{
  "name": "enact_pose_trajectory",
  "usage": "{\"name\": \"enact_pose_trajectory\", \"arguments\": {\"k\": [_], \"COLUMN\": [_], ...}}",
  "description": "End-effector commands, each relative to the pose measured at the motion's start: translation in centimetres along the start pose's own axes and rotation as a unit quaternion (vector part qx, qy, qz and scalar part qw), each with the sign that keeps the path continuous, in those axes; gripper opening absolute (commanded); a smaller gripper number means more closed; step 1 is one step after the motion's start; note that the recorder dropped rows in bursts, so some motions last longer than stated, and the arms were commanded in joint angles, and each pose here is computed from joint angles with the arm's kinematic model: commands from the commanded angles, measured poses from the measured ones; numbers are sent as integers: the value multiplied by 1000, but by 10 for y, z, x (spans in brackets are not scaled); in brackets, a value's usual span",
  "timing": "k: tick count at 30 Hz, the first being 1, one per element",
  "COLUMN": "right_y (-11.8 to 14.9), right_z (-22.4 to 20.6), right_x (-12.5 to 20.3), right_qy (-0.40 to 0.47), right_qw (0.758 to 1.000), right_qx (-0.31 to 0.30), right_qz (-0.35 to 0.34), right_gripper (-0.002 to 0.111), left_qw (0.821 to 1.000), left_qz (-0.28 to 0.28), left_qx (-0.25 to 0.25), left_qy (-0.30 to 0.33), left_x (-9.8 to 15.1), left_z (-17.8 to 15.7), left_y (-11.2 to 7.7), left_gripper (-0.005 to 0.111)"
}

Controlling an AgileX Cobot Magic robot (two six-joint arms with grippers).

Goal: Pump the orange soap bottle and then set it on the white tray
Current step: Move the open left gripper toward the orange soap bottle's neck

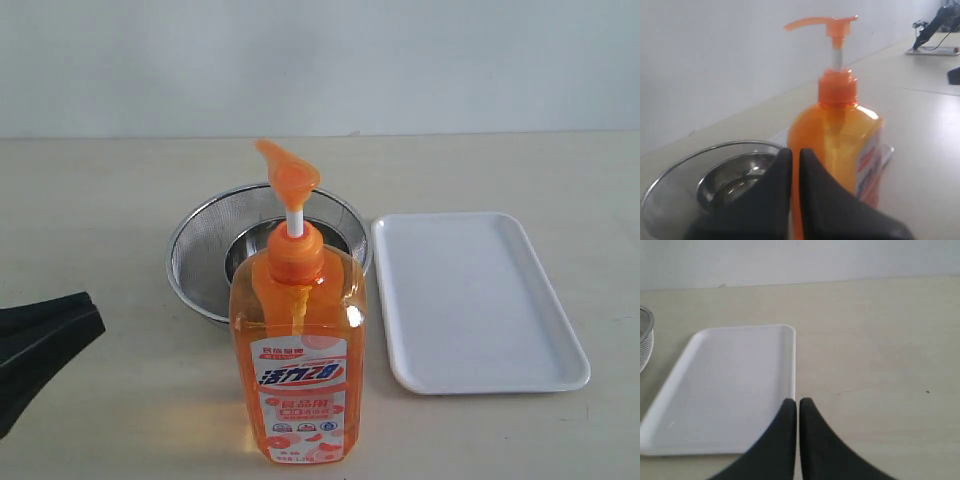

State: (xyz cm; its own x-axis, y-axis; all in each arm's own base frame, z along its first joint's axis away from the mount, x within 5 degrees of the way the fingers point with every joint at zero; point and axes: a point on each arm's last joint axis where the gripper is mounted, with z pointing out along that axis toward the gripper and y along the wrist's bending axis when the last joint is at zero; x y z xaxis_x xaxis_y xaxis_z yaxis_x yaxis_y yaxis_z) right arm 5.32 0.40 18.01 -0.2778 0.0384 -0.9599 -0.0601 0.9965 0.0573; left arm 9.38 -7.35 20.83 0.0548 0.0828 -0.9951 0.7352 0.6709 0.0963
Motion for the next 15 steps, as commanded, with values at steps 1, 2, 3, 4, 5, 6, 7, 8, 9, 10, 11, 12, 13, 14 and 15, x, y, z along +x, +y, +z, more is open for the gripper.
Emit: {"name": "enact_pose_trajectory", "arguments": {"k": [1,2,3,4,5,6,7,8,9,10,11,12,13,14,15], "right_y": [0,0,0,0,0,0,0,0,0,0,0,0,0,0,0], "right_z": [0,0,0,0,0,0,0,0,0,0,0,0,0,0,0], "right_x": [-1,-1,-1,-1,-1,-1,-1,-1,-1,-1,-1,-1,-1,-1,-1], "right_qy": [-5,-5,-5,-5,-5,-5,-5,-5,-5,-5,-5,-5,-5,-5,-5], "right_qw": [1000,1000,1000,1000,1000,1000,1000,1000,1000,1000,1000,1000,1000,1000,1000], "right_qx": [0,0,0,0,0,0,0,0,0,0,0,0,0,0,0], "right_qz": [-1,-1,-1,-1,-1,-1,-1,-1,-1,-1,-1,-1,-1,-1,-1], "right_gripper": [0,0,0,0,0,0,0,0,0,0,0,0,0,0,0], "left_qw": [997,997,997,997,997,997,998,998,998,997,997,997,997,997,997], "left_qz": [-42,-37,-30,-29,-34,-37,-31,-27,-29,-35,-33,-32,-33,-32,-39], "left_qx": [60,69,72,69,64,60,59,59,59,60,63,65,66,66,66], "left_qy": [-17,-10,-2,2,-1,-5,-8,-11,-13,-15,-15,-15,-16,-18,-20], "left_x": [-5,-4,-3,-3,-3,-4,-7,-8,-10,-13,-14,-15,-17,-18,-18], "left_z": [0,0,1,1,1,1,2,2,3,4,4,5,5,6,6], "left_y": [-10,-12,-12,-12,-11,-10,-9,-8,-7,-7,-7,-6,-6,-6,-6], "left_gripper": [5,5,5,5,5,5,6,9,14,22,31,43,54,63,71]}}
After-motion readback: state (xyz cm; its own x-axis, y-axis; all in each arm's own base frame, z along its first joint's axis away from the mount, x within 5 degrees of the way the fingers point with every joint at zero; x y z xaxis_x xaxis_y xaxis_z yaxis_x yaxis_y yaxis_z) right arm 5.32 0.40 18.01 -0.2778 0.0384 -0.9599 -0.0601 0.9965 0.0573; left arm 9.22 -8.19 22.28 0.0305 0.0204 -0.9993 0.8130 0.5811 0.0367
